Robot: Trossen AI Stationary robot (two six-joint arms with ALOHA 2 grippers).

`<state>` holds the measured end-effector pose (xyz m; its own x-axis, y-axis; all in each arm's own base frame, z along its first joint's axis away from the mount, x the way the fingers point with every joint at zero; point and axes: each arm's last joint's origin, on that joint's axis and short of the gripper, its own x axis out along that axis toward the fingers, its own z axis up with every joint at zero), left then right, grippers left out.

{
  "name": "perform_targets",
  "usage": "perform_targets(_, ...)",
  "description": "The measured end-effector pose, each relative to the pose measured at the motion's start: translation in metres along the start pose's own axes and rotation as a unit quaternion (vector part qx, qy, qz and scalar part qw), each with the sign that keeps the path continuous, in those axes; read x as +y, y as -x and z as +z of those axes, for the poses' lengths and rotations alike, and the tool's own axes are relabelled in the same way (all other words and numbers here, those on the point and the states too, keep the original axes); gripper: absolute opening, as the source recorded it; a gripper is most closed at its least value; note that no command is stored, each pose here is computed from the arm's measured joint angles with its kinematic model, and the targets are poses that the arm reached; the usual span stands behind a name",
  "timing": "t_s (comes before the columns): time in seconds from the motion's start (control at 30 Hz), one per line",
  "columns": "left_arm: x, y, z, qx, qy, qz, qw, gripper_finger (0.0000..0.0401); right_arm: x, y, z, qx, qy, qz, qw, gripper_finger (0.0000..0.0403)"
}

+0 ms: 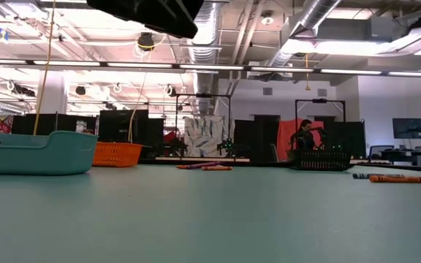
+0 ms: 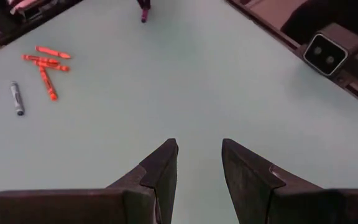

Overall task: Sort crayons
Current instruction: Put the purple crayon into the black basket

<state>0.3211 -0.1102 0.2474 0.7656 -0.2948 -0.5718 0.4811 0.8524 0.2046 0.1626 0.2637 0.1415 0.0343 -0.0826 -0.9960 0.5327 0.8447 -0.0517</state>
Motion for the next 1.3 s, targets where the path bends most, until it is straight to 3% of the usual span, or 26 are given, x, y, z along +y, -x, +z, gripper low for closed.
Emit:
perform_targets(0.43,-0.011,0.0,0.002,-0.001,-0.009,-0.013,1.0,0.0117,0.005,0.009,0.014,0.005,0.013,-0.006,1.0,0.0001)
perform_targets(0.87,-0.011,0.0,0.002,-0.001,-0.005,-0.013,1.0,0.0117,0.013,0.026,0.062,-0.004,0.067,0.019,0.998,0.0)
perform_targets(1.3,-0.01,0.0,0.002,0.001,-0.001,-0.004,1.0,0.0117,0.004,0.036,0.118,-0.018,0.132,0.013,0.991,0.0)
